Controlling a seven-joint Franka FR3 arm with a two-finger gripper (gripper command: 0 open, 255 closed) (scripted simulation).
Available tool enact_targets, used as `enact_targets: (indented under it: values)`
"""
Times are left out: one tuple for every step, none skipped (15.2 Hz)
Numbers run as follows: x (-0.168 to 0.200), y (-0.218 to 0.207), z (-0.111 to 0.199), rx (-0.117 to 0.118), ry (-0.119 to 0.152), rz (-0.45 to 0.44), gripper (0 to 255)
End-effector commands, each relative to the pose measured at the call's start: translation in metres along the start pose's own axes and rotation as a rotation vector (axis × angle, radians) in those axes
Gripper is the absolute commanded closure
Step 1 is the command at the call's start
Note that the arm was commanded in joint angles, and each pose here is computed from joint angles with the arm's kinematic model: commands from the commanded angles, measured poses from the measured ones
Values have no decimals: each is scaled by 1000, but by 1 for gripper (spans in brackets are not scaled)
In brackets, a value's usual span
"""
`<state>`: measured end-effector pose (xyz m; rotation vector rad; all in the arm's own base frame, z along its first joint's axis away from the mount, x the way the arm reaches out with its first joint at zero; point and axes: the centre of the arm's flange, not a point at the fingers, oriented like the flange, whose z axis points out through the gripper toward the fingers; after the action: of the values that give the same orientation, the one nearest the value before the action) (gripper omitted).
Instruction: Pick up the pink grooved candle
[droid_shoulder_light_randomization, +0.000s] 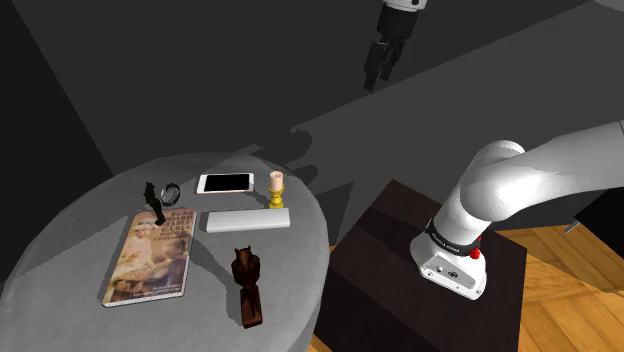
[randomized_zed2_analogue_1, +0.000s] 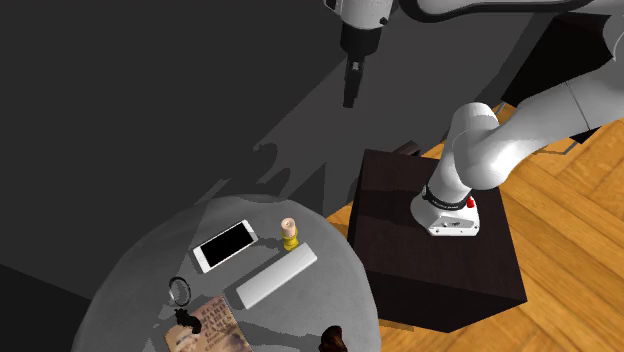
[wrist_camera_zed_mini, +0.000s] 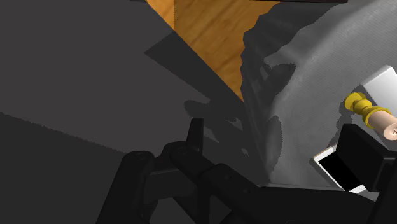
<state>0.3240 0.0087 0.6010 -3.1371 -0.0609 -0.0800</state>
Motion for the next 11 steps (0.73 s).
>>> enact_targets:
  values:
    - [0,0,0,0,0,0,0]
    - [2,-10,8,-3,4,0,0]
    - [4,-21,16,-6,7,1,0]
    - [6,-31,25,-9,11,1,0]
    - [8,-42,33,-12,14,1,0]
    - [11,-52,41,-15,18,1,0]
    - [13,-63,49,-18,21,2,0]
    - [15,-73,58,-21,25,2,0]
    - [17,-83,66,-24,28,2,0]
    - [20,-94,74,-27,32,2,0]
    - [22,-104,83,-30,36,3,0]
